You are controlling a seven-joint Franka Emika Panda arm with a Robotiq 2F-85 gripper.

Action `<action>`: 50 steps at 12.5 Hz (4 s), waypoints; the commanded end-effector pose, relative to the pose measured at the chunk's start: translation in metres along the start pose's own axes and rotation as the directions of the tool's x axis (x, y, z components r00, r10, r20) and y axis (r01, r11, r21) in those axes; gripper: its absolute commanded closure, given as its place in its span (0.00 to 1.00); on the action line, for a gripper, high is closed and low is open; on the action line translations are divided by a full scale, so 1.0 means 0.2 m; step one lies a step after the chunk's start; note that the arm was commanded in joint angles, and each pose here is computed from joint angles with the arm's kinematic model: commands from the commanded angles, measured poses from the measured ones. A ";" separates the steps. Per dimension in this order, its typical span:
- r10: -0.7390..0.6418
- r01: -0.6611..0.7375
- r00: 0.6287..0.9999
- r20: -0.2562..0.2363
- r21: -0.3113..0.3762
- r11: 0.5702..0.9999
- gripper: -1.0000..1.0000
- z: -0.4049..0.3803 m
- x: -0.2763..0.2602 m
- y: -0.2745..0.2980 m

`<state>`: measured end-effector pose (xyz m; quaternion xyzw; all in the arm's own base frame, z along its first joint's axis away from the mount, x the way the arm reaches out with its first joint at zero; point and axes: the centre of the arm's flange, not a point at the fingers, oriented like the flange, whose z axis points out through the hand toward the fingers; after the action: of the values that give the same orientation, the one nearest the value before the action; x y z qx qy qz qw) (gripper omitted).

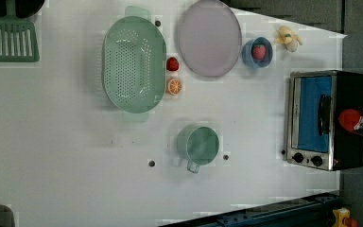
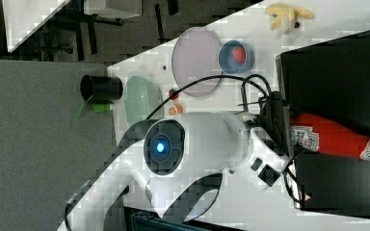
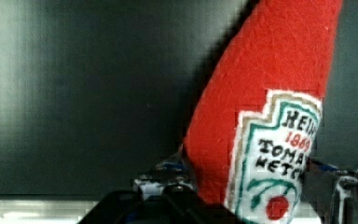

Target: Pick Ketchup from oven and place it on table.

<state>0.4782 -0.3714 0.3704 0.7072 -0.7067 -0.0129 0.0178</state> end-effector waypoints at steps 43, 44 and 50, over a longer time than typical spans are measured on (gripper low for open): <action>-0.521 0.521 0.853 0.005 0.009 0.853 0.00 -1.18 -1.67 -0.22; -0.521 0.521 0.853 0.006 0.007 0.853 0.00 -1.17 -1.67 -0.22; -0.521 0.521 0.853 0.015 -0.011 0.853 0.00 -1.12 -1.68 -0.24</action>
<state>0.5414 -0.0134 0.5756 0.8930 -0.4485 -0.0314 0.0230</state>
